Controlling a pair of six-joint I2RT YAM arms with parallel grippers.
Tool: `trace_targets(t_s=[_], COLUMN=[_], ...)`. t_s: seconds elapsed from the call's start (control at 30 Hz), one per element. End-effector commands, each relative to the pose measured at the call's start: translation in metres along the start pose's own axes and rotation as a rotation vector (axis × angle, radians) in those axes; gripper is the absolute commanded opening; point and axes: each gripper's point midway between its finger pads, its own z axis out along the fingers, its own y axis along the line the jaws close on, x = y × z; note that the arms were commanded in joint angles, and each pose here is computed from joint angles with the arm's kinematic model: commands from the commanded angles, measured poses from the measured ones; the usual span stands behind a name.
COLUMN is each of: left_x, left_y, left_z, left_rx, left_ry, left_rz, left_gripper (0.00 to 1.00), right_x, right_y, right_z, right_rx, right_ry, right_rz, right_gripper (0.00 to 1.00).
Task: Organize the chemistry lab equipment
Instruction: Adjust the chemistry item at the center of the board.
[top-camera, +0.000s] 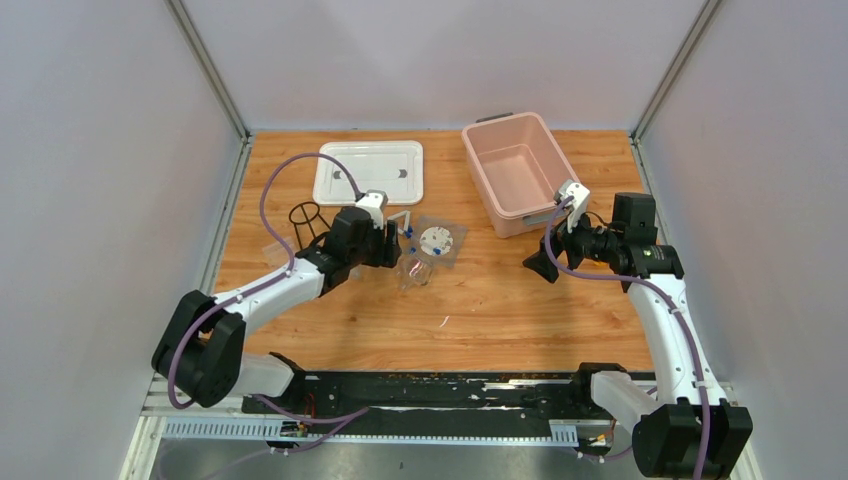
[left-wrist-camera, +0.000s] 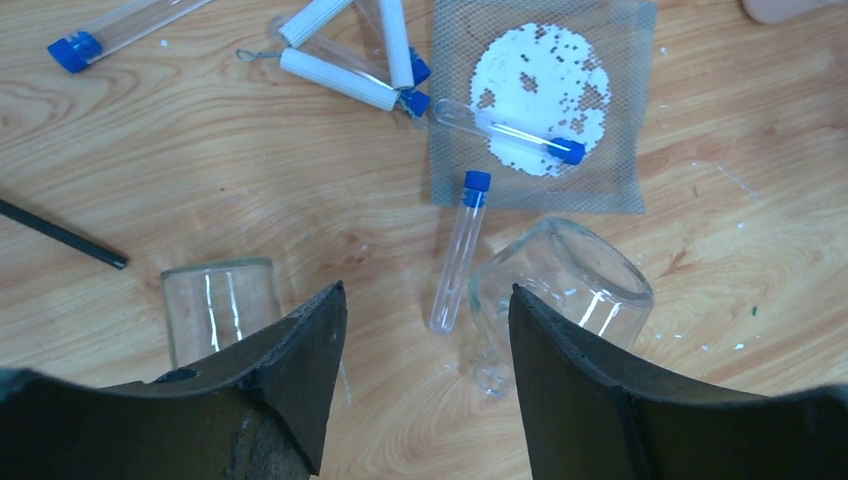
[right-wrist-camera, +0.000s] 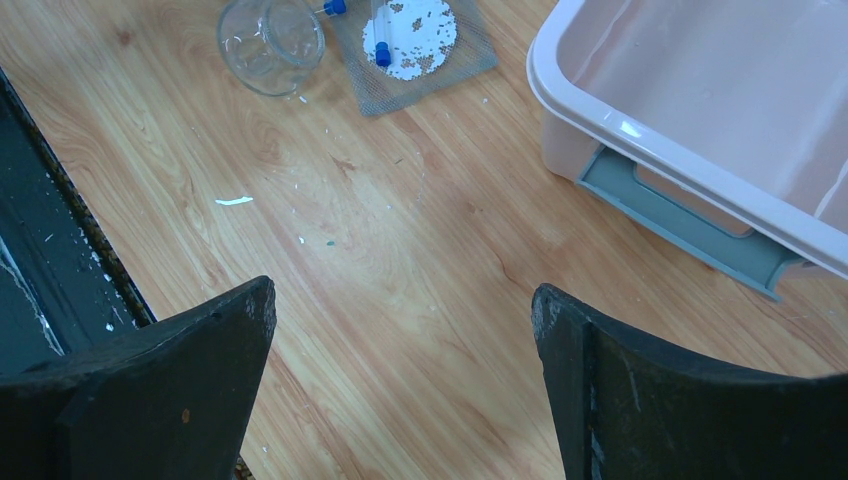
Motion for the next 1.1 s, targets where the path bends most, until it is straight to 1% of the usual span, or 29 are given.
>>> trace_targets(t_s=[0.0,0.1,0.23,0.37,0.6,0.93,1.07], left_x=[-0.018,-0.012,-0.005,0.003,0.019,0.028,0.027], left_y=[0.007,0.01,0.007,-0.004,-0.022,-0.038,-0.032], left_z=[-0.002,0.002,0.008,0.014,0.021,0.021,0.021], left_rx=[-0.052,-0.067,-0.055,-0.005,0.074,0.136,0.104], left_ry=[-0.037,-0.004,0.038,0.078,0.153,0.183,0.175], left_rz=[0.028,0.035,0.047,0.06,0.075,0.072,0.078], left_gripper=[0.66,0.58,0.41,0.34,0.28,0.28,0.28], right_x=[-0.015,-0.015,-0.015,-0.015,-0.015,-0.013,-0.01], right_y=[0.002,0.002,0.002,0.002,0.002,0.008,0.02], right_z=[-0.002,-0.002,-0.001,-0.001,-0.001,0.0,0.002], right_rx=[-0.018,-0.02,-0.02,-0.021,-0.019,-0.056,-0.119], right_ry=[-0.037,-0.037,-0.036,-0.035,-0.034,-0.039,-0.048], right_rz=[-0.048,-0.049,-0.047,-0.046,-0.045,-0.053,-0.069], right_gripper=[0.99,0.99,0.99,0.99,0.99,0.99,0.99])
